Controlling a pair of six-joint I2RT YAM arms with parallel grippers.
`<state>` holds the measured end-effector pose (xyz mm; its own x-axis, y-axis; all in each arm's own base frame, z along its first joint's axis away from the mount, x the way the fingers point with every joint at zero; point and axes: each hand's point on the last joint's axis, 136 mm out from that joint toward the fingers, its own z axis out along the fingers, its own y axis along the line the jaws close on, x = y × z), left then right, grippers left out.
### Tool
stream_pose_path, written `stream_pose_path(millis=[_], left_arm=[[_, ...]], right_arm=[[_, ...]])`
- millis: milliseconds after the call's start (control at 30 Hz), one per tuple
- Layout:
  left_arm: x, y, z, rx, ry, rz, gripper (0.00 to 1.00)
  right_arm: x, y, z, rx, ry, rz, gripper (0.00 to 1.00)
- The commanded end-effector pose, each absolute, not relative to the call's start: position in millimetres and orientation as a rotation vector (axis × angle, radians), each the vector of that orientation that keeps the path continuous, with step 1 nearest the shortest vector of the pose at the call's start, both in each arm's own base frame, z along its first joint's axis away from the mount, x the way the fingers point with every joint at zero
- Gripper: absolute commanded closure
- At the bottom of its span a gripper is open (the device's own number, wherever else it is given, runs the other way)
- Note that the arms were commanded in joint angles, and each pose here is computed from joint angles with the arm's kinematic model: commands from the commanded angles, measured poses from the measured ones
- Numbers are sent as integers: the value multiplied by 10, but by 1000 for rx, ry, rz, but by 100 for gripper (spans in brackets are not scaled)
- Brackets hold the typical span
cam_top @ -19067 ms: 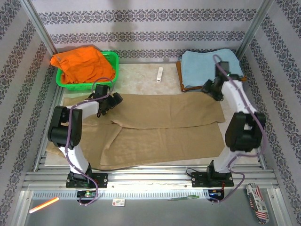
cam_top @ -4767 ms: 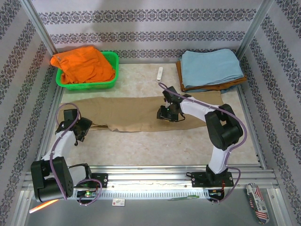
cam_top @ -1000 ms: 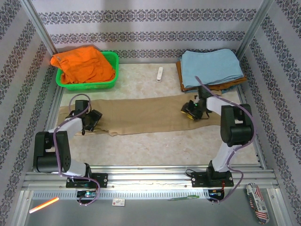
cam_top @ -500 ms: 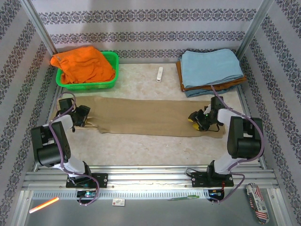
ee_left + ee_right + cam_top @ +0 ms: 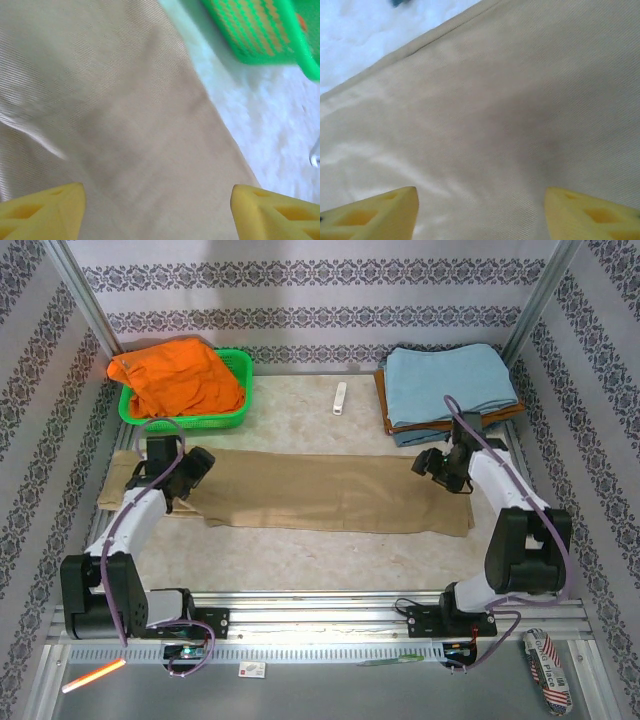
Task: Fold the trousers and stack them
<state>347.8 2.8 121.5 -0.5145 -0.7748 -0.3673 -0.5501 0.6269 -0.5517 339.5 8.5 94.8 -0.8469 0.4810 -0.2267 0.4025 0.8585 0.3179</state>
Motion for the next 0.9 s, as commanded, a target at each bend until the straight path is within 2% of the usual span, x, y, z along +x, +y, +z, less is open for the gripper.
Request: stream_pose_path(millis=[0,167,400,533,700,867], left_arm=[[3329,-257,974,-931,2396,-473,23],[3340,-631,688,-827,2505,-533,22],[3277,-506,148,-924,2600,-460,23],[3272,-333,-53,-1039,2573,-457,24],[3385,-226,-80,-1089,2538,-499,24],[3469,-282,-26,-1066,2528,-558,24]], right_arm=[[3228,-362,727,721,2853,127,31],[3293,-660,638,831,2885,101,30],[3244,-807,662,867,2893,93,28],[3165,-834,550,864,2958,89,21],[3167,-726,399,858,3012,183,22],[3189,-469,268,851,3028,391,27]])
